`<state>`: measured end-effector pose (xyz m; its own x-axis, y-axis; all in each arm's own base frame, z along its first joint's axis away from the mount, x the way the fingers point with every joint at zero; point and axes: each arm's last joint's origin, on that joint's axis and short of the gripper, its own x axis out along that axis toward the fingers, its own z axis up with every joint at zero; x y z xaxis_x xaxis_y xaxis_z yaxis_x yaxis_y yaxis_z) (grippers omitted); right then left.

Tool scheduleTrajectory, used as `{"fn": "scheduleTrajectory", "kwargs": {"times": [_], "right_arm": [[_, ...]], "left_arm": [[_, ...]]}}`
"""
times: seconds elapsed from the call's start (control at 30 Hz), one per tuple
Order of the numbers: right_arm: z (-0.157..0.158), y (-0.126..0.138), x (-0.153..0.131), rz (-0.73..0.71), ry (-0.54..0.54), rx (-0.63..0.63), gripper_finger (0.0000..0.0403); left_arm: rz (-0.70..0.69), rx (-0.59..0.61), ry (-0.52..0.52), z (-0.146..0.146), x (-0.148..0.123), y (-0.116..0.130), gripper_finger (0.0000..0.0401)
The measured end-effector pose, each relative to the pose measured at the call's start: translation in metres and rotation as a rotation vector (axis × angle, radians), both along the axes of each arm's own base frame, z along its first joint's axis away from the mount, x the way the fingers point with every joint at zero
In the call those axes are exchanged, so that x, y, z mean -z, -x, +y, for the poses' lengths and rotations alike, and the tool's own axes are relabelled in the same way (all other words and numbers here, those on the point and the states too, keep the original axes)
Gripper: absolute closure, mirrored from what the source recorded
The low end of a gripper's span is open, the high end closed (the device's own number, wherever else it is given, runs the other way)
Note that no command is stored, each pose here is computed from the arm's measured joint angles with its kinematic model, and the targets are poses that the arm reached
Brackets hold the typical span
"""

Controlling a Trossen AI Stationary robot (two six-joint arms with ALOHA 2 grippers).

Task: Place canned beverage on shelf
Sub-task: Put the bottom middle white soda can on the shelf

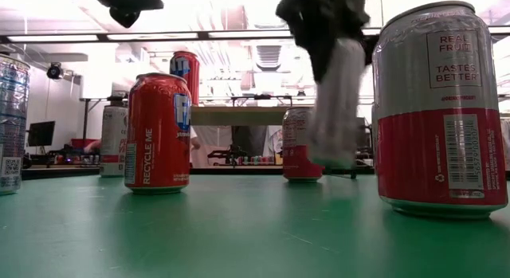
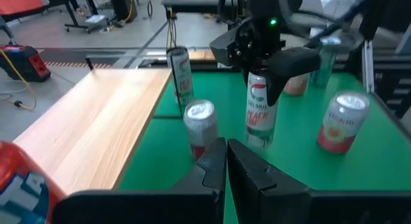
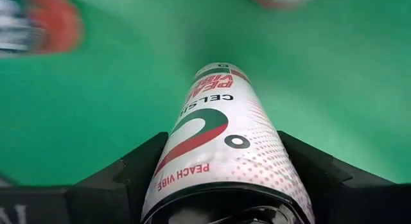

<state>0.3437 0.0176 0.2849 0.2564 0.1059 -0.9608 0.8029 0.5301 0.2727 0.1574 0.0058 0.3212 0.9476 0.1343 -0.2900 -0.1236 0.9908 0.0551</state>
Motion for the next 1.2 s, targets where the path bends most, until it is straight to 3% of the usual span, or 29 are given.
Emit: {"fn": "scheduleTrajectory", "kwargs": {"times": [0.2, 0.43, 0.53, 0.63, 0.73, 0.8, 1.2], "right_arm": [[-0.002, -0.01, -0.045, -0.172, 0.115, -0.092, 0.0161], [0.008, -0.012, -0.084, -0.316, 0.412, -0.504, 0.0161], [0.014, -0.012, -0.093, -0.342, 0.566, -0.724, 0.0161], [0.014, -0.014, -0.103, -0.358, 0.697, -0.832, 0.0161], [0.007, -0.014, -0.116, -0.352, 0.807, -0.803, 0.0161], [-0.003, -0.012, -0.124, -0.357, 0.825, -0.759, 0.0161], [-0.067, 0.0, -0.145, -0.403, 0.713, -0.629, 0.0161]], "left_arm": [[-0.048, 0.093, 0.03, -0.003, -0.003, -0.008, 0.0401], [-0.066, 0.318, 0.09, -0.009, -0.001, -0.023, 0.0401], [-0.058, 0.362, 0.103, -0.01, 0.002, -0.031, 0.0391], [-0.037, 0.359, 0.107, -0.01, 0.006, -0.036, 0.037], [-0.029, 0.347, 0.133, -0.01, 0.007, -0.038, 0.0349], [-0.029, 0.345, 0.138, -0.01, 0.007, -0.037, 0.0336], [-0.075, 0.348, 0.119, -0.01, -0.011, -0.033, 0.0325]]}}
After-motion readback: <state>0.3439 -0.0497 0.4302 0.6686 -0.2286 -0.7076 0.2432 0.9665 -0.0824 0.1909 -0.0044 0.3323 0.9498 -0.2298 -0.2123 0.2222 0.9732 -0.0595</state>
